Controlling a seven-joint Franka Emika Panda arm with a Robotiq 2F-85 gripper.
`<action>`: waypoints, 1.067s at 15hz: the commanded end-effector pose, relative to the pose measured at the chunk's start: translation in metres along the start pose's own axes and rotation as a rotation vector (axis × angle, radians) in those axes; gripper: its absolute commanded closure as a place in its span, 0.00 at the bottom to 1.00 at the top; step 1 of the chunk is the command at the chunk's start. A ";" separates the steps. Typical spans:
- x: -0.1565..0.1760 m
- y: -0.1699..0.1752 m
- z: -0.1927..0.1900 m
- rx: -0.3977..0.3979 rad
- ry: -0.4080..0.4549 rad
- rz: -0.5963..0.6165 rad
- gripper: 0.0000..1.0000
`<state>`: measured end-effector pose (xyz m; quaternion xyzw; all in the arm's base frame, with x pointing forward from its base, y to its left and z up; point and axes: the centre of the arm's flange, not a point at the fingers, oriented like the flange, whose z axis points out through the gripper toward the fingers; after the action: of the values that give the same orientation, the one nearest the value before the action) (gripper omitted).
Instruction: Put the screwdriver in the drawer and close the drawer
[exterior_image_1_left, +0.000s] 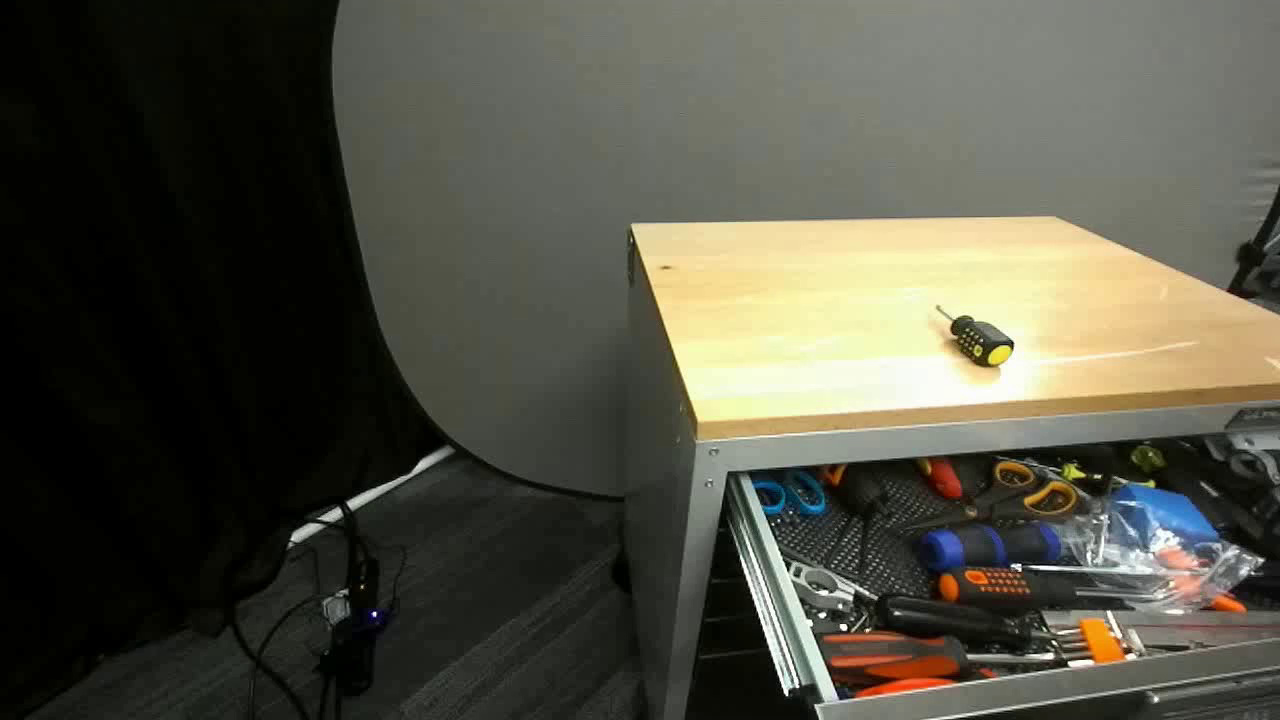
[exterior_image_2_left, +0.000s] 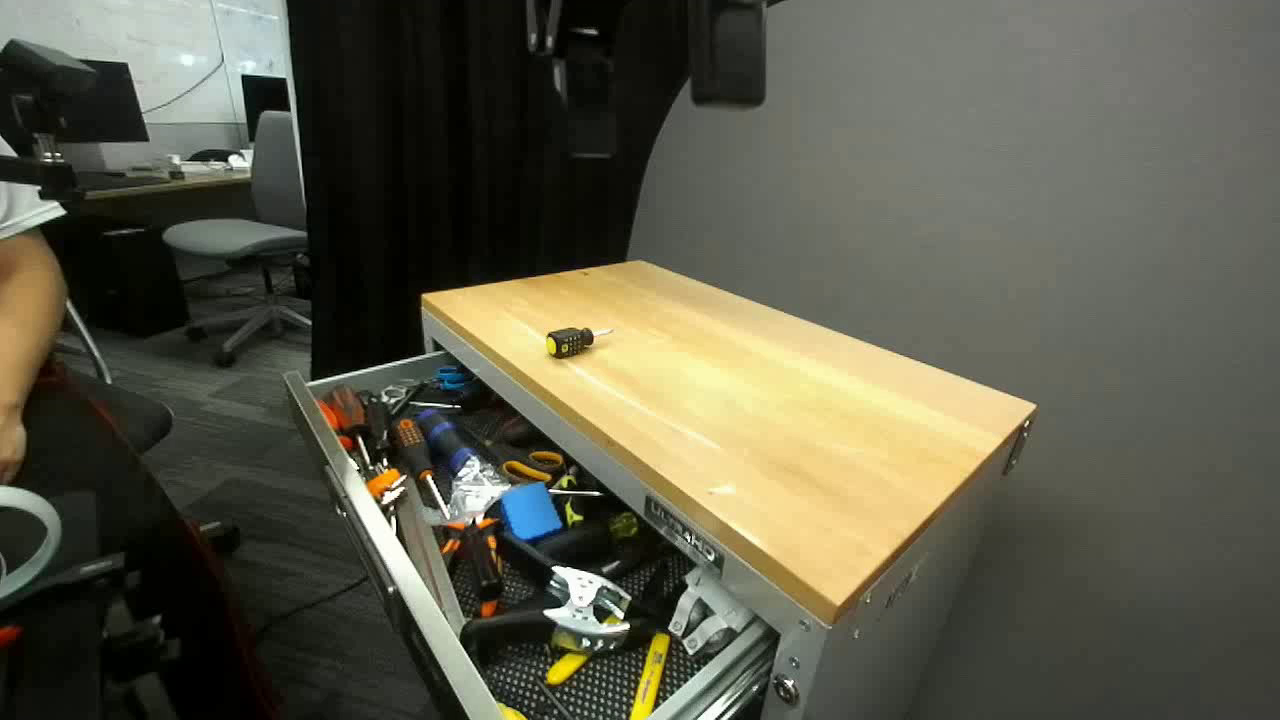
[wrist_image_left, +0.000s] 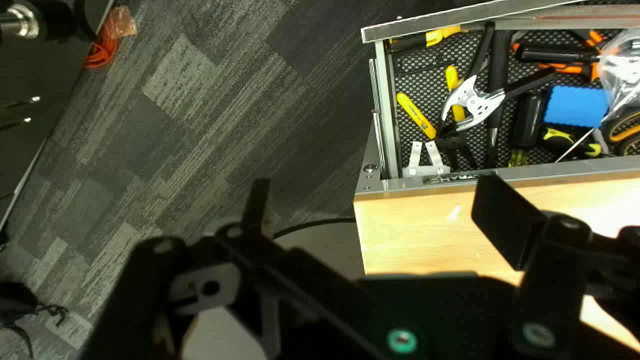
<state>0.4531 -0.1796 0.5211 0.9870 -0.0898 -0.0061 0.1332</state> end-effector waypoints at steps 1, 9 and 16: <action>0.001 0.001 -0.002 -0.001 0.004 0.001 0.00; 0.026 -0.039 0.010 0.078 -0.006 -0.021 0.00; 0.060 -0.174 0.056 0.236 -0.020 -0.146 0.00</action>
<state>0.5169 -0.0706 0.4432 0.9987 -0.0310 -0.0230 0.0345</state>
